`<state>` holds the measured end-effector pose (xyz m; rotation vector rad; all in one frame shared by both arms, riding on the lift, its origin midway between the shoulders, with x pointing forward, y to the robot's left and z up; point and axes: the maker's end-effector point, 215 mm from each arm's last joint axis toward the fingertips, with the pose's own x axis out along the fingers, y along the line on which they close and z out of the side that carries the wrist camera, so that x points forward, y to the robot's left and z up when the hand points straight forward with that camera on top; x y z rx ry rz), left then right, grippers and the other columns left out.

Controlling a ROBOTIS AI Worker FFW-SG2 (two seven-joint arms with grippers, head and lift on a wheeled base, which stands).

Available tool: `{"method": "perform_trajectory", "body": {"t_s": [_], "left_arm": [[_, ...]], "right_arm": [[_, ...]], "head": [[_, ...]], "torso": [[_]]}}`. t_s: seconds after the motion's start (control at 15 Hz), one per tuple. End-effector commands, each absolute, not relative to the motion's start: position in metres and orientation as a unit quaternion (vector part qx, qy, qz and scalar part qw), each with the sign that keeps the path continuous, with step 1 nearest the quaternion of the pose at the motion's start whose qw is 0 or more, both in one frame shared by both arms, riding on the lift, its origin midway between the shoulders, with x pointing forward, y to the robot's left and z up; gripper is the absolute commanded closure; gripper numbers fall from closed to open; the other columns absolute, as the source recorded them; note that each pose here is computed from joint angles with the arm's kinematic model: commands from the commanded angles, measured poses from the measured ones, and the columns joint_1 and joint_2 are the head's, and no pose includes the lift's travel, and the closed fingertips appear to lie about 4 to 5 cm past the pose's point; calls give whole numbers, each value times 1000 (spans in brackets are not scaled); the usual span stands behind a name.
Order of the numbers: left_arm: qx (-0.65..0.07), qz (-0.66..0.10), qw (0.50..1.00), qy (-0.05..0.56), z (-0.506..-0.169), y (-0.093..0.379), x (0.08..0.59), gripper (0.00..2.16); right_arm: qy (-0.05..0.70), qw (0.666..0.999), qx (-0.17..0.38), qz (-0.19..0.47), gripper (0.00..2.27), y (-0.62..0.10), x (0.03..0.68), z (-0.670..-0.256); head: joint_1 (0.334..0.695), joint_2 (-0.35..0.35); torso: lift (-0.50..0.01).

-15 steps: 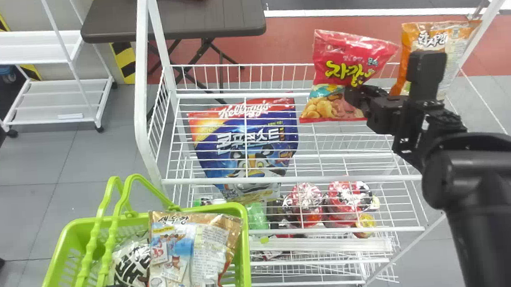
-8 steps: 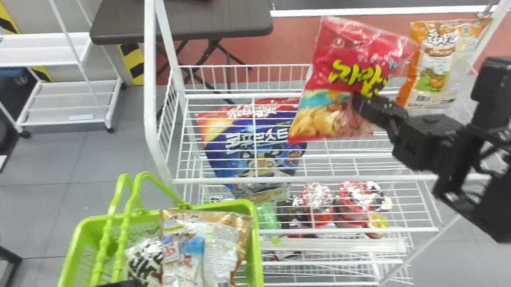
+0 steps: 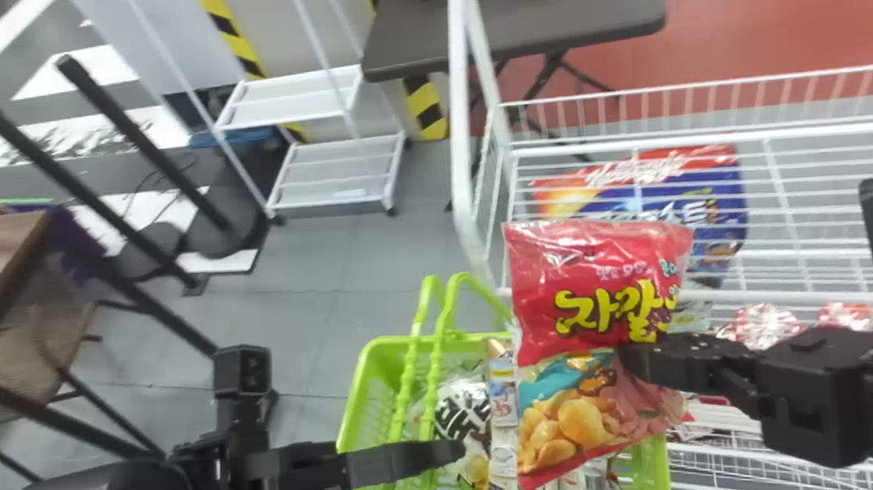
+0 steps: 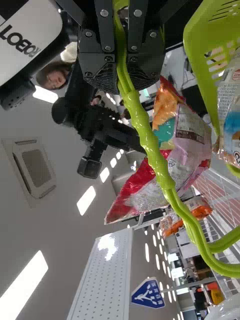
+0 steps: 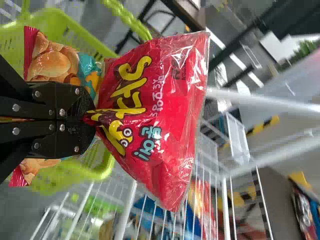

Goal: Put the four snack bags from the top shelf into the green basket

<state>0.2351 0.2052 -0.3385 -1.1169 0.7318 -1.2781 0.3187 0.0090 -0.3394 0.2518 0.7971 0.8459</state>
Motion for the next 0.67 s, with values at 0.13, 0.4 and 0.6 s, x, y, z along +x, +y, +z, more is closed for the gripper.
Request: {"method": "perform_trajectory", "body": {"t_s": [0.13, 0.4, 0.6], "left_arm": [[-484, -561, 595, 312, -333, 201, 233, 2148], [-483, -572, 588, 307, -325, 194, 231, 2148], [-483, -584, 575, 307, -322, 184, 229, 2148]], "right_arm": [[431, 782, 107, 437, 2250, 46, 300, -368], [480, 752, 84, 444, 2250, 70, 287, -410], [503, 734, 74, 451, 2250, 87, 285, -432]], "head": [[695, 350], [695, 350], [695, 350]], "torso": [[0], [0], [0]]}}
